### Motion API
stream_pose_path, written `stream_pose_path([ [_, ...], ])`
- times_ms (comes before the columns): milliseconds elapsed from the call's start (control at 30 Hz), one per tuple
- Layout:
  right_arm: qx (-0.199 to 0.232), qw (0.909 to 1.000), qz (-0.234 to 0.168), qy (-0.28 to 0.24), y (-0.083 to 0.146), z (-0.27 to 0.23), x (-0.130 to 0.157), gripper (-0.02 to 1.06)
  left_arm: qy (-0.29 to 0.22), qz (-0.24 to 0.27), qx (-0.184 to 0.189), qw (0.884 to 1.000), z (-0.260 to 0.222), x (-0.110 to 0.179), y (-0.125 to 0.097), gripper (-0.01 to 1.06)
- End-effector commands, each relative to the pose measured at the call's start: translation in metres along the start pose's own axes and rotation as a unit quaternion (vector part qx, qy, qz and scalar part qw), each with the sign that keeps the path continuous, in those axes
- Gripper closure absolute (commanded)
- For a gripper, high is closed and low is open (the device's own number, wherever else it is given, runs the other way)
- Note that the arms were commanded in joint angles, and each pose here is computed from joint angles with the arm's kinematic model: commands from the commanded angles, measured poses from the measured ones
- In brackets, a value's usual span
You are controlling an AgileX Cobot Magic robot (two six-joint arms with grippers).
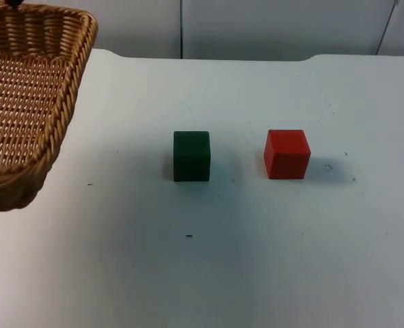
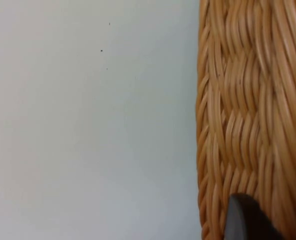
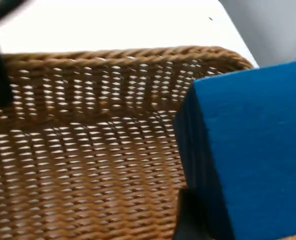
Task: Pick up the basket with the left hand and place the blue cube into the basket with the right hand.
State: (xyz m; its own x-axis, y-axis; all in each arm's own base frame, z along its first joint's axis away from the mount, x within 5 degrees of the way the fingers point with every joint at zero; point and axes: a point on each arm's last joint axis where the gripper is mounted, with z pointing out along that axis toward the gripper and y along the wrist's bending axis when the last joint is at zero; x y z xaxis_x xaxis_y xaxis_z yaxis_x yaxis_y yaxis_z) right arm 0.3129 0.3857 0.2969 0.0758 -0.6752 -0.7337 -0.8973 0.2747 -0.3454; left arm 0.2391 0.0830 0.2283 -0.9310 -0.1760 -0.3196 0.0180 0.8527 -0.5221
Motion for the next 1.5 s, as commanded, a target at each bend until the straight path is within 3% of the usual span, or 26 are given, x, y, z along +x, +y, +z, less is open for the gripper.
stream_pose_path([
  [0, -0.006, 0.9999, -0.005, -0.011, 0.010, 0.007, -0.005, 1.05, -0.008, -0.002, 0.013, 1.000, -0.001, -0.001, -0.005, 1.05],
  [600, -0.041, 0.9985, 0.019, 0.031, 0.036, 0.073, 0.037, 1.05, -0.001, 0.001, 0.026, 1.000, 0.002, -0.002, -0.011, 1.05],
  [933, -0.045, 0.9979, 0.029, 0.036, 0.039, 0.082, 0.044, 1.03, -0.003, 0.001, 0.026, 1.000, 0.003, -0.002, -0.011, 1.05],
  [1000, -0.046, 0.9977, 0.032, 0.037, 0.040, 0.084, 0.046, 0.97, -0.005, 0.000, 0.027, 1.000, 0.002, -0.003, -0.011, 1.05],
  [1067, -0.050, 0.9973, 0.033, 0.042, 0.042, 0.088, 0.050, 0.84, -0.005, 0.000, 0.028, 1.000, 0.002, -0.003, -0.012, 1.05],
  [1100, -0.050, 0.9973, 0.033, 0.042, 0.042, 0.088, 0.050, 0.84, -0.005, 0.000, 0.028, 1.000, 0.002, -0.003, -0.012, 1.05],
  [1233, -0.055, 0.9967, 0.034, 0.050, 0.044, 0.092, 0.054, 0.52, -0.006, 0.000, 0.027, 1.000, 0.002, -0.003, -0.011, 1.05],
  [1267, -0.055, 0.9967, 0.034, 0.050, 0.044, 0.092, 0.054, 0.52, -0.006, 0.000, 0.027, 1.000, 0.002, -0.003, -0.011, 1.05],
  [1367, -0.052, 0.9971, 0.036, 0.044, 0.042, 0.088, 0.050, 0.28, -0.006, 0.000, 0.027, 1.000, 0.002, -0.003, -0.011, 1.05],
  [1467, -0.046, 0.9976, 0.034, 0.038, 0.040, 0.082, 0.045, 0.21, -0.007, -0.001, 0.028, 1.000, 0.002, -0.003, -0.011, 1.05],
])
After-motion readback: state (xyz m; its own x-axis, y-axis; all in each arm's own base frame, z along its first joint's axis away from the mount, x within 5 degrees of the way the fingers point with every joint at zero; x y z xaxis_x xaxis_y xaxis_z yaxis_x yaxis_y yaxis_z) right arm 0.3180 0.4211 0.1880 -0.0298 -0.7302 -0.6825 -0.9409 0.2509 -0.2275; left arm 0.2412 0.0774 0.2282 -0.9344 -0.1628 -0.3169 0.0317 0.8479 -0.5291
